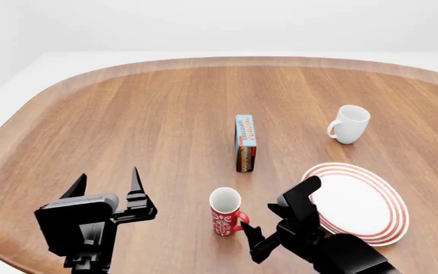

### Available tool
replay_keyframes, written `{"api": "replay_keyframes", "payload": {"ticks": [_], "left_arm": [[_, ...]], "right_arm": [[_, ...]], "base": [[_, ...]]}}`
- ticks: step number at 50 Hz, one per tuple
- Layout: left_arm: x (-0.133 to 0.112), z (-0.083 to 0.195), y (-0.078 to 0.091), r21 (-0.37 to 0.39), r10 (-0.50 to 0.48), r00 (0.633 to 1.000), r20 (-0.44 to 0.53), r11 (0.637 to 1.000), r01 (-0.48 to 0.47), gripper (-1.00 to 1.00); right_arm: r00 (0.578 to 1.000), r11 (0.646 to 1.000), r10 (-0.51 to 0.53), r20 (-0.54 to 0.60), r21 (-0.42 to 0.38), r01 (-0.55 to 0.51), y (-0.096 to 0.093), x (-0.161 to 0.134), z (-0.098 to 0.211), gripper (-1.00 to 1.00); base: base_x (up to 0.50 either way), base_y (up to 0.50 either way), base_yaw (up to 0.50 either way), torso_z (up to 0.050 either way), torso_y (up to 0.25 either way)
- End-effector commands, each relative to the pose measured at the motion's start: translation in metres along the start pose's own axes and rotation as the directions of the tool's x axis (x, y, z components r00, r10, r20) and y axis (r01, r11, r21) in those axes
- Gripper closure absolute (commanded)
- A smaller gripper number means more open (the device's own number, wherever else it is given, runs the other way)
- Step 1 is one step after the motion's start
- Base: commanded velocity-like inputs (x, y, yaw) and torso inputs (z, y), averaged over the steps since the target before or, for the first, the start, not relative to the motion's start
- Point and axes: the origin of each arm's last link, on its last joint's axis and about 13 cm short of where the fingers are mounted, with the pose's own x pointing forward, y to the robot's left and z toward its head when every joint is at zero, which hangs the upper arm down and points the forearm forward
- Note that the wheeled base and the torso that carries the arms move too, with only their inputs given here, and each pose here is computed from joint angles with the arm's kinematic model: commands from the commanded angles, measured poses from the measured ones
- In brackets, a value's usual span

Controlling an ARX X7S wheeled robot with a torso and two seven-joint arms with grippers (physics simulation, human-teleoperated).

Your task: Pick up the red mug and put it on the plate

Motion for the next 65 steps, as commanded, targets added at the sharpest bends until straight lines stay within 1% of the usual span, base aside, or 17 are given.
{"api": "replay_keyframes", "payload": {"ticks": [1, 18, 32, 50, 65], "left_arm": [[-0.001, 0.002, 0.000, -0.007, 0.001, 1.000, 0.002, 1.000, -0.001, -1.00], [-0.003, 0.006, 0.001, -0.020, 0.007, 1.000, 0.011, 1.000, -0.006, -1.00], [-0.003, 0.011, 0.002, -0.033, 0.013, 1.000, 0.020, 0.999, -0.013, -1.00], [-0.002, 0.014, 0.002, -0.037, 0.014, 1.000, 0.023, 0.999, -0.014, -1.00], [-0.002, 0.015, 0.002, -0.043, 0.014, 1.000, 0.025, 0.999, -0.013, -1.00]], "right_arm": [[0.999, 1.000, 0.024, -0.033, -0.001, -0.024, -0.002, 0.010, -0.001, -1.00], [0.997, 0.999, 0.039, -0.071, -0.013, -0.040, -0.004, 0.018, 0.000, -1.00], [0.995, 0.999, 0.041, -0.094, 0.007, -0.040, -0.011, 0.032, -0.003, -1.00], [0.987, 0.995, 0.092, -0.132, -0.024, -0.096, 0.001, 0.036, -0.006, -1.00], [0.984, 0.995, 0.086, -0.154, -0.029, -0.091, -0.001, 0.038, -0.004, -1.00]], "base": [[0.00, 0.00, 0.00, 0.000, 0.000], [0.00, 0.00, 0.00, 0.000, 0.000], [0.00, 0.00, 0.00, 0.000, 0.000], [0.00, 0.00, 0.00, 0.000, 0.000], [0.00, 0.00, 0.00, 0.000, 0.000]]}}
